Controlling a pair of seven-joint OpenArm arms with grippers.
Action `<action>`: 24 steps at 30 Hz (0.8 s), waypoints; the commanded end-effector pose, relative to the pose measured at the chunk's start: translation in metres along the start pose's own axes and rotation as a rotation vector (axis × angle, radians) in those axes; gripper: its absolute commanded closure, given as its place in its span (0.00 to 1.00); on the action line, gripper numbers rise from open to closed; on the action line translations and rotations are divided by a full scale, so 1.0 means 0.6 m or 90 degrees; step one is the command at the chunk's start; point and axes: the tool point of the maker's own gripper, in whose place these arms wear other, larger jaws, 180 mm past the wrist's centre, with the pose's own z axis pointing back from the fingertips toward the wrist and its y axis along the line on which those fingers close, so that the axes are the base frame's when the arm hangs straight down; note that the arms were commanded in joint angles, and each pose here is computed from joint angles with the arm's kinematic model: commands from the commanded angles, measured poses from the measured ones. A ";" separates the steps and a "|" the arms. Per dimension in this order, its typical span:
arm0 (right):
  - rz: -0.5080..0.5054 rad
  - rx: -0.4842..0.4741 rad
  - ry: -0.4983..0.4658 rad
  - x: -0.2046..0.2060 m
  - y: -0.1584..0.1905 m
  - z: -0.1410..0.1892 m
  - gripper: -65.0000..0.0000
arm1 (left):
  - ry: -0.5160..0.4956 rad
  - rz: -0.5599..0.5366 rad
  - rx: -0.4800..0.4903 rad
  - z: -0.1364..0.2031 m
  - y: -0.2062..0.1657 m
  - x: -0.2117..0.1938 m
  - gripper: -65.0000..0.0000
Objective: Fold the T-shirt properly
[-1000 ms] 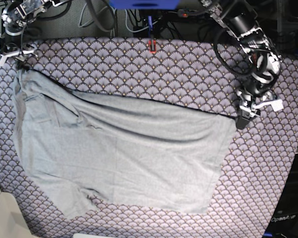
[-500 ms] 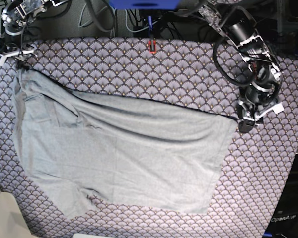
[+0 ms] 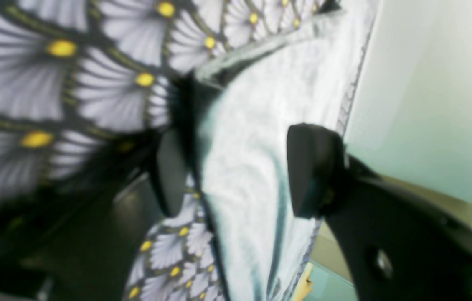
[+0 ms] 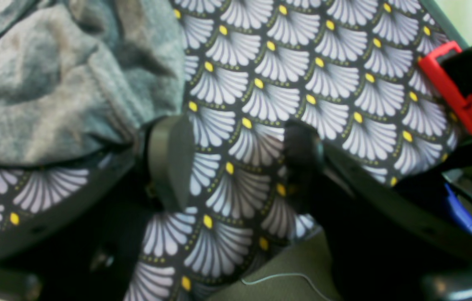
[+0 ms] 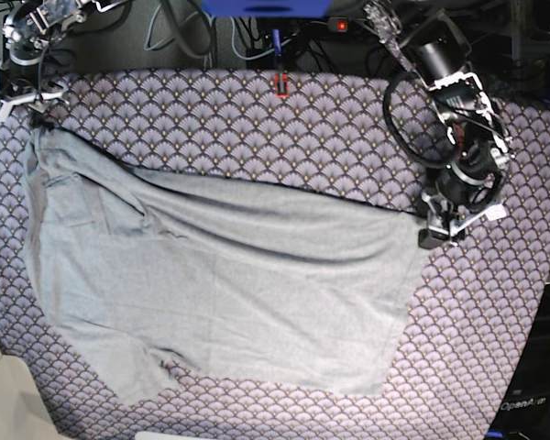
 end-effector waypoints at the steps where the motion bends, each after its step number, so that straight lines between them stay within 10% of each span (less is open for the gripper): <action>1: 0.011 -0.006 -0.004 0.009 -0.009 0.002 0.44 | -0.013 -0.008 -0.027 0.001 -0.029 0.016 0.44; 5: 0.011 -0.006 -0.003 0.008 -0.010 0.003 0.44 | -0.016 -0.008 -0.018 0.002 -0.024 0.023 0.49; 11: 0.012 -0.006 -0.001 0.006 -0.011 0.003 0.45 | -0.017 -0.012 -0.018 0.003 -0.021 0.028 0.98; 24: 0.014 -0.007 0.003 0.004 -0.011 0.004 0.67 | -0.021 -0.021 -0.006 0.010 -0.010 0.038 1.00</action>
